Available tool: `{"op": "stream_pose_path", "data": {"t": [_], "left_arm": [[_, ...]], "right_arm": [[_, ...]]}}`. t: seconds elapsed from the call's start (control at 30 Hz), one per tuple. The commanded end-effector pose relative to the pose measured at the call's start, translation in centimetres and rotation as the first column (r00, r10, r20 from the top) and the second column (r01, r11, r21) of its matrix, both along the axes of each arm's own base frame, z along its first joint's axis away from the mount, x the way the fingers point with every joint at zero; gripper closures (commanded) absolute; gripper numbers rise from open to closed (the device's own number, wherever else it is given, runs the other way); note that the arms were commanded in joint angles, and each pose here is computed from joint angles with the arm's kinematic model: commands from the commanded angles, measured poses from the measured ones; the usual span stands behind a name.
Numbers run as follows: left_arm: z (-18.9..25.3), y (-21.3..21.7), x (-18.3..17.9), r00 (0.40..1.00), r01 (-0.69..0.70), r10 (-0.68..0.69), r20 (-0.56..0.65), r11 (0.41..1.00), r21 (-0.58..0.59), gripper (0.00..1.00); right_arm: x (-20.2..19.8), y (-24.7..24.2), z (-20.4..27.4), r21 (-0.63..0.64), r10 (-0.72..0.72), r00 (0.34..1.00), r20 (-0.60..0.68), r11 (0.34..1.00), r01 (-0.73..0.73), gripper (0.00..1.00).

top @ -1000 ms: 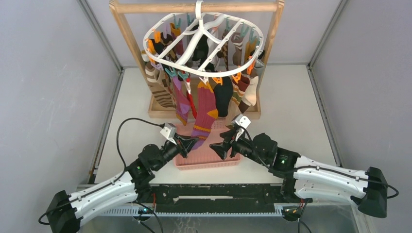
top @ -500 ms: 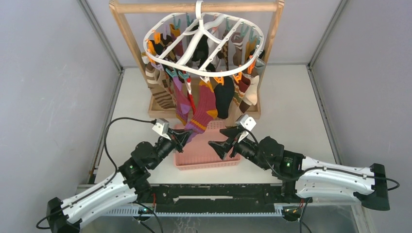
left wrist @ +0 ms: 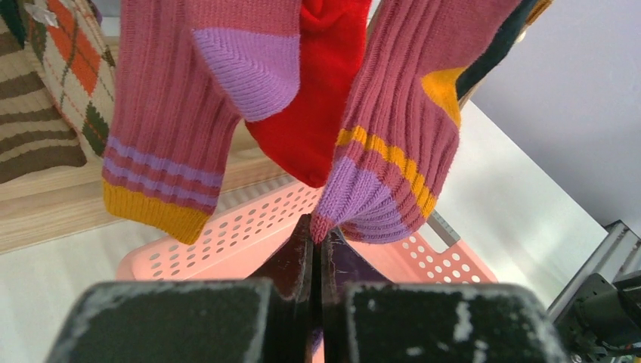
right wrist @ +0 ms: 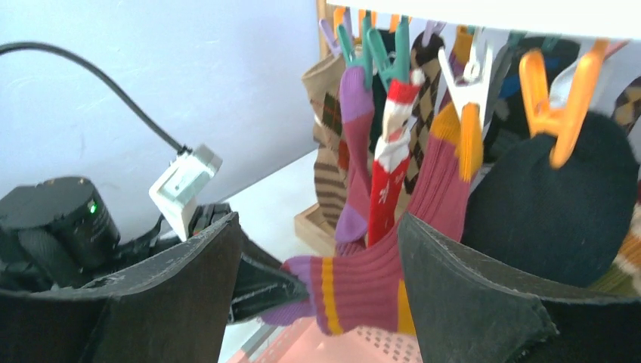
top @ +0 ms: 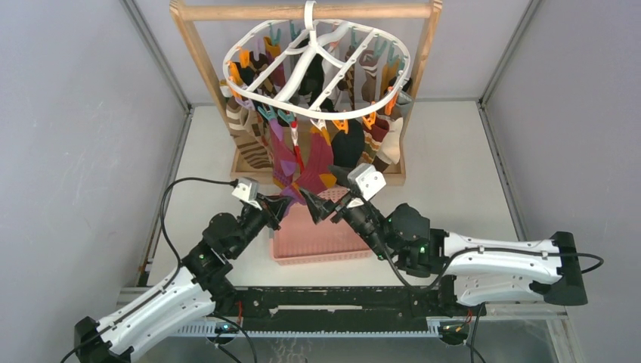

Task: Remove the socks clipped to the hanger
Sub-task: Remove the sock from the hanger.

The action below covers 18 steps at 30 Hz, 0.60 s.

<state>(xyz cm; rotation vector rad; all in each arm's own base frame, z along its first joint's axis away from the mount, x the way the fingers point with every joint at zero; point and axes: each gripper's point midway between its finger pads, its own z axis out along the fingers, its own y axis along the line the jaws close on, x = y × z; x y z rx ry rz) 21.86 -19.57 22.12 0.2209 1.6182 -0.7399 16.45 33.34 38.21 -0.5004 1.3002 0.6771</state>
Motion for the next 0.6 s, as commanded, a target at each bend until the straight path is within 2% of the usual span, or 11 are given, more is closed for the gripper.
{"op": "stream_pose_path", "data": {"t": [0.0,0.27,0.57], "left_arm": [[3.6,-0.1,0.2,0.999,0.018,-0.014,0.046,0.997,-0.071,1.00],[3.2,0.0,0.5,0.999,0.021,-0.018,0.037,0.997,-0.072,1.00],[3.9,0.5,0.4,0.999,0.016,-0.012,0.046,0.997,-0.081,1.00]], "right_arm": [[1.4,-0.2,5.2,0.075,-0.102,0.990,0.102,0.993,0.095,0.19],[3.5,1.3,7.9,0.099,-0.163,0.980,0.116,0.983,0.152,0.29],[6.8,0.4,8.1,0.130,-0.247,0.968,0.044,0.962,0.239,0.34]]}}
